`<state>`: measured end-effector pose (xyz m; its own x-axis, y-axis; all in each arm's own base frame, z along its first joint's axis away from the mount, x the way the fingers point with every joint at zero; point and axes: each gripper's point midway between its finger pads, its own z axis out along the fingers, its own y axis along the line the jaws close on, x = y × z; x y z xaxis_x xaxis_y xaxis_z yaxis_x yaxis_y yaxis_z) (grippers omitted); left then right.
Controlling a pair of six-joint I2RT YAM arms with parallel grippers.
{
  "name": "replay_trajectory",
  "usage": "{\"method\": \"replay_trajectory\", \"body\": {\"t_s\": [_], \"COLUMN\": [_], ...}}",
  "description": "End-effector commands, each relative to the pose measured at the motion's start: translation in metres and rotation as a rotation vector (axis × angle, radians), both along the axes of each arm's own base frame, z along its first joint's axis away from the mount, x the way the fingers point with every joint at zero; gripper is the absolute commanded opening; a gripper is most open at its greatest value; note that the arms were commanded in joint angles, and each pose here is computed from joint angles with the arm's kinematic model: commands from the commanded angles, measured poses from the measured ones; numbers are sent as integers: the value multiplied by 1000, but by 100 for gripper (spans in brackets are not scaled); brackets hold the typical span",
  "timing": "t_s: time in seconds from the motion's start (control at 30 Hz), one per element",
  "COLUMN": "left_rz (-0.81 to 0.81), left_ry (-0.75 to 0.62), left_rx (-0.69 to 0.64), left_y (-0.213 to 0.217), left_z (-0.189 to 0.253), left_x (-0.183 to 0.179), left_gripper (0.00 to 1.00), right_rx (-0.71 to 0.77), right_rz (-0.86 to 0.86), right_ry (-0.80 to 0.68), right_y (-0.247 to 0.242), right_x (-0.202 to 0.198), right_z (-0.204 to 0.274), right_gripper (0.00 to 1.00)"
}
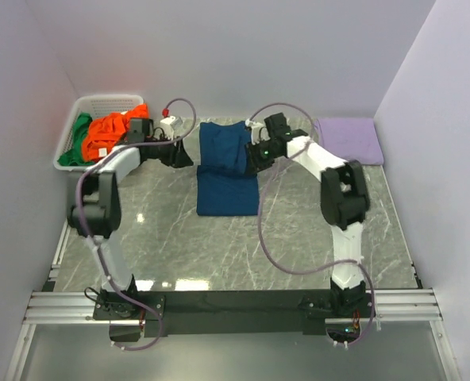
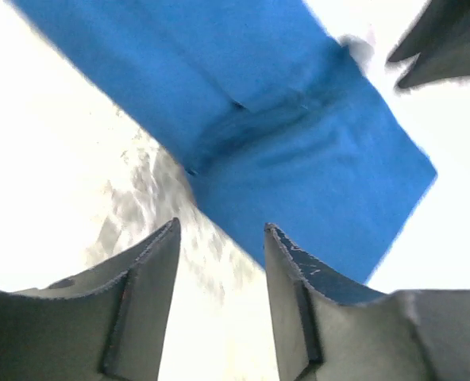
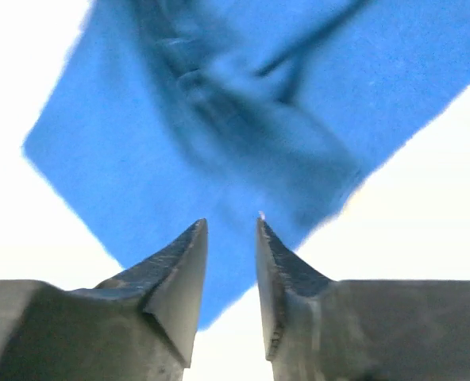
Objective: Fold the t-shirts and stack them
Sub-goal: Fold the tshirt
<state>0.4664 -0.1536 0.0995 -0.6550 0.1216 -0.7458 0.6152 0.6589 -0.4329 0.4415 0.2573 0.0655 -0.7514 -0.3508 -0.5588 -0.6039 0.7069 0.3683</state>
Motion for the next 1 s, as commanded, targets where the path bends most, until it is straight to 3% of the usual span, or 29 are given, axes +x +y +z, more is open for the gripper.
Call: {"method": "replay_trajectory", "body": {"t_s": [0.0, 0.23, 0.33, 0.47, 0.67, 0.8, 0.97], "left_rz": [-184, -390, -493, -646, -772, -813, -839], "left_ry": [-359, -418, -497, -677, -911, -955, -908], "left_rx": [120, 249, 302, 390, 527, 557, 571], "left_y": [6, 12, 3, -15, -30, -38, -46], "left_z": [73, 30, 10, -2, -21, -28, -46], "left_x": [-31, -111, -135, -158, -166, -164, -157], "left_gripper": [53, 58, 57, 57, 57, 57, 56], "right_rx": [35, -165, -243, -346, -458, -494, -526], "right_rz": [99, 307, 414, 522, 602, 630, 672], "right_ry": [-309, -333, -347, -478, -629, -716, -752], "right_y": [-10, -33, -33, -29, -27, -23, -18], "right_x": [-10, -69, -101, -118, -119, -116, -117], "right_z": [111, 71, 36, 14, -7, -8, -18], "right_gripper": [40, 42, 42, 41, 43, 44, 44]}}
